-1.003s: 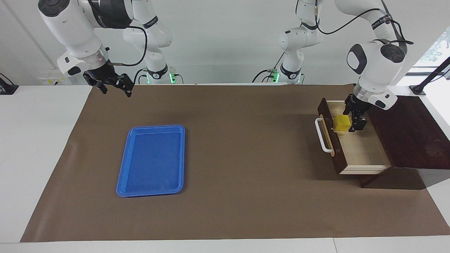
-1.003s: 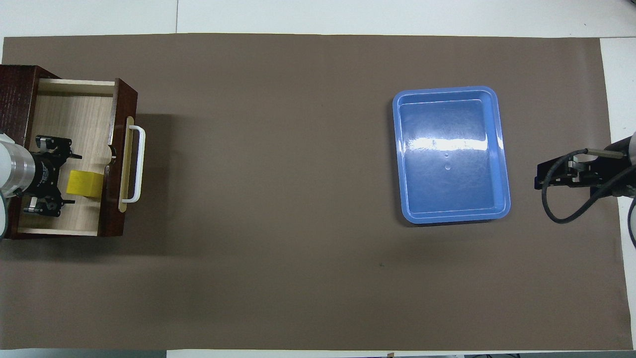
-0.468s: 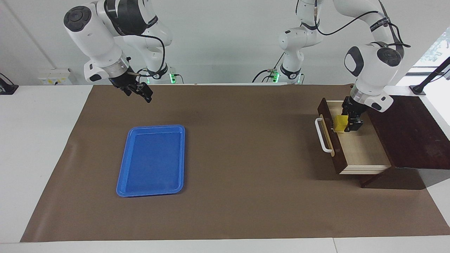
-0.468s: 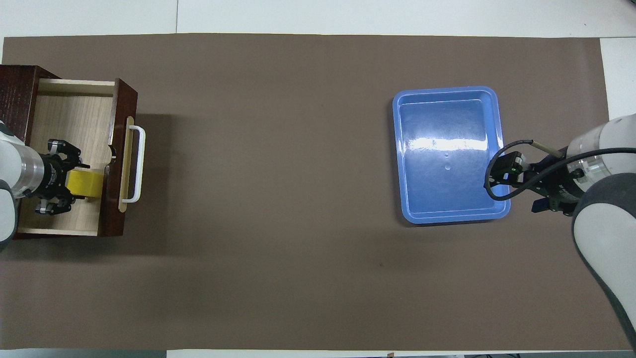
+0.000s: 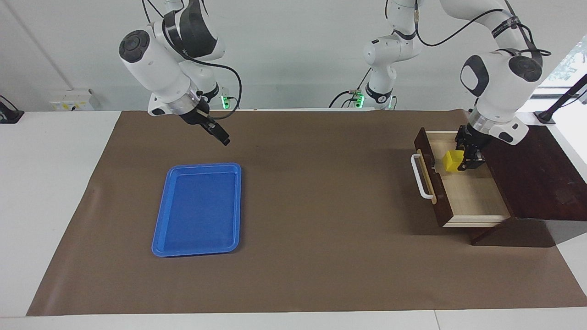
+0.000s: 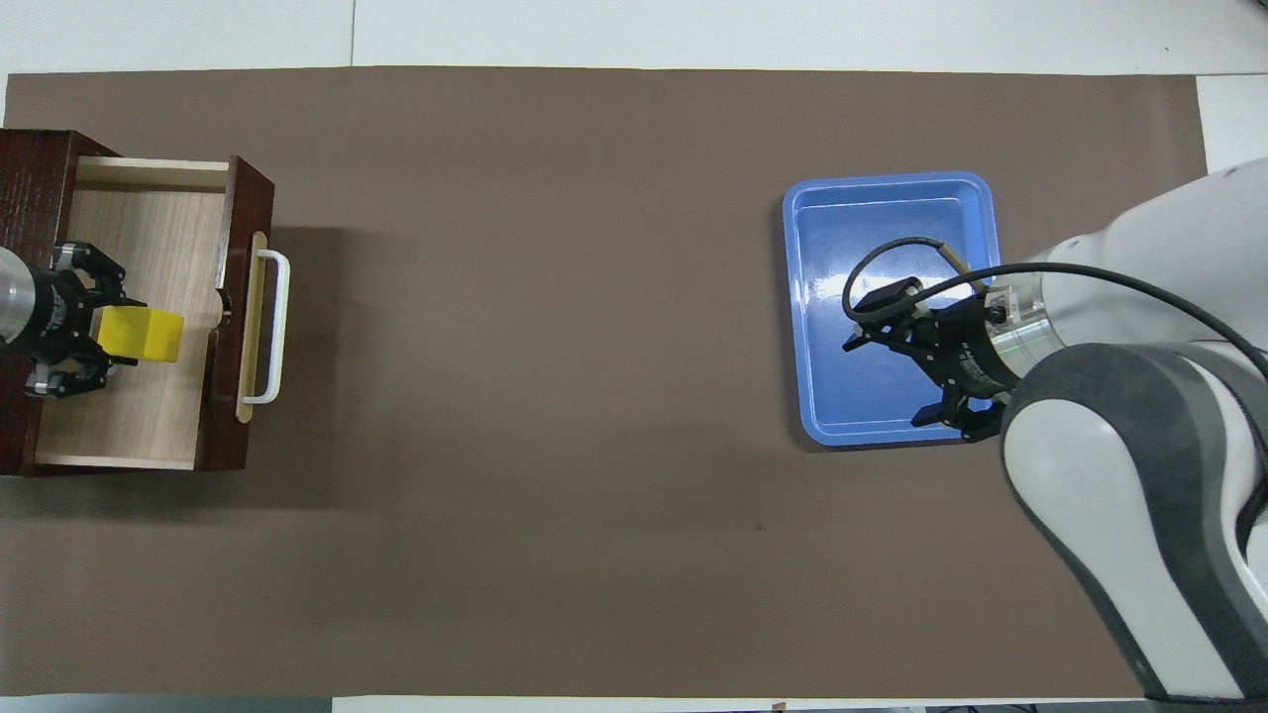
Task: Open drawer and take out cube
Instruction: 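Lift the cube with the left gripper while the right gripper approaches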
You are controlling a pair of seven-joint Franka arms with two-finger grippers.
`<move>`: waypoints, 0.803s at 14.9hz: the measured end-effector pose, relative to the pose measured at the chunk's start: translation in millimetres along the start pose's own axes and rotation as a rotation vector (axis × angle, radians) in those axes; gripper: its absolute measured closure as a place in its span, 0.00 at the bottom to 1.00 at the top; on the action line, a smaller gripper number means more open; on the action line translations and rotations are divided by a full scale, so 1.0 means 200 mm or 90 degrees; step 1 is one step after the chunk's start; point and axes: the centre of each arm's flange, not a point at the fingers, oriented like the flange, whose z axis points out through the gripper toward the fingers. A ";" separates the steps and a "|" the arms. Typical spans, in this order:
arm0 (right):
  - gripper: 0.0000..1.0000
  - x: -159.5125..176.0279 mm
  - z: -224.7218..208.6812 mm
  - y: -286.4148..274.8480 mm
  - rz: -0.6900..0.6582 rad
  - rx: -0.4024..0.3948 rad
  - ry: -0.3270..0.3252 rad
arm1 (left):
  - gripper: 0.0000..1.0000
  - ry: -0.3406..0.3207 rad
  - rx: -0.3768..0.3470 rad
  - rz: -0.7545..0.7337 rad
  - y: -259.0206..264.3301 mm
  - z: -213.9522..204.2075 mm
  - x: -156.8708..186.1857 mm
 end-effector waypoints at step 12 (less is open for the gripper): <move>0.00 -0.45 0.50 -0.43 0.235 0.094 -0.173 | 0.45 -0.004 0.033 -0.101 0.03 -0.18 -1.55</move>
